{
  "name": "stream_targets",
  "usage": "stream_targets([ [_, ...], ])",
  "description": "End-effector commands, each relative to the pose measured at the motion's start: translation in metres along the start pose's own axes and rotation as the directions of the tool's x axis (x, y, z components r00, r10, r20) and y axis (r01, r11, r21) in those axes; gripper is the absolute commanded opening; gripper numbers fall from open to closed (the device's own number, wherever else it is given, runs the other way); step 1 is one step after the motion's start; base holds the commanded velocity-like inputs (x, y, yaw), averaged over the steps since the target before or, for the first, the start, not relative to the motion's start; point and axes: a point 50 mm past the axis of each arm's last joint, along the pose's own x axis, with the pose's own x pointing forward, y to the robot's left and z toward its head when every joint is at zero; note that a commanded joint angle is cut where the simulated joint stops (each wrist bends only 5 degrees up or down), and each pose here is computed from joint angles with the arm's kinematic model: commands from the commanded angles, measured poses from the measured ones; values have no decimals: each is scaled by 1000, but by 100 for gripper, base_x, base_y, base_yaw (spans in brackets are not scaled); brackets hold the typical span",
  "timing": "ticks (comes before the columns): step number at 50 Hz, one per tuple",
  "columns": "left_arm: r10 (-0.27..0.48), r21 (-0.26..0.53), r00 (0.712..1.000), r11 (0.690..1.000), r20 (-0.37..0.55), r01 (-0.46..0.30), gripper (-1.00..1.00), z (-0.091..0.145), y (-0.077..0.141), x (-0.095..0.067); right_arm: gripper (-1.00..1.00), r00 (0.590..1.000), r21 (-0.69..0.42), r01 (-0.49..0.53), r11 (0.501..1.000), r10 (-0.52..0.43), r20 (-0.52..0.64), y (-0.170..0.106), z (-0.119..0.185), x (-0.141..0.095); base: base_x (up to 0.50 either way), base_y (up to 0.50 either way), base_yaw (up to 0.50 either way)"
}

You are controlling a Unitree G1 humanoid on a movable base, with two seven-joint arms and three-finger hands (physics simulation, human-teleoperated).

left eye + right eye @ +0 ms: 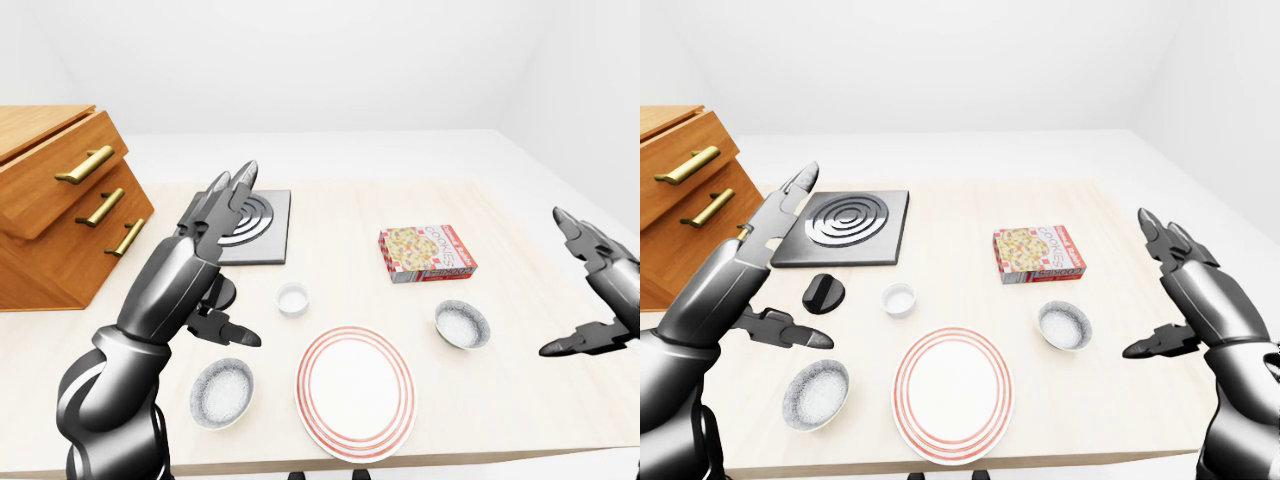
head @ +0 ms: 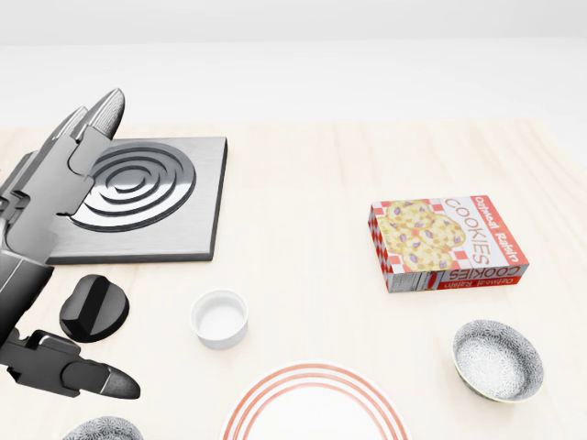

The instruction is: Pick the akita bowl next to the plate and place it on the plate.

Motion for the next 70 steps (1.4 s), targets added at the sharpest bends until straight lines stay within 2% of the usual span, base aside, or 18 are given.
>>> stream_targets([
  [1, -2, 9, 1000, 1000, 7, 2, 100, 2, 0, 1, 100, 998, -46, -42, 998, 41, -38, 1, -6, 11, 0, 0, 0],
  [21, -2, -3, 1000, 1000, -4, 2, 100, -1, -1, 0, 100, 996, -26, -65, 998, 63, -64, 8, -12, 11, 0, 0, 0],
  [35, -3, -2, 1000, 1000, -5, 2, 100, -1, -1, 0, 100, 999, 11, -12, 1000, 13, -49, 8, -17, 25, 0, 0, 0],
  [70, -3, -1, 1000, 1000, -3, 3, 100, -1, 0, 0, 100, 999, 49, -17, 999, 19, -47, 23, -17, 31, 0, 0, 0],
])
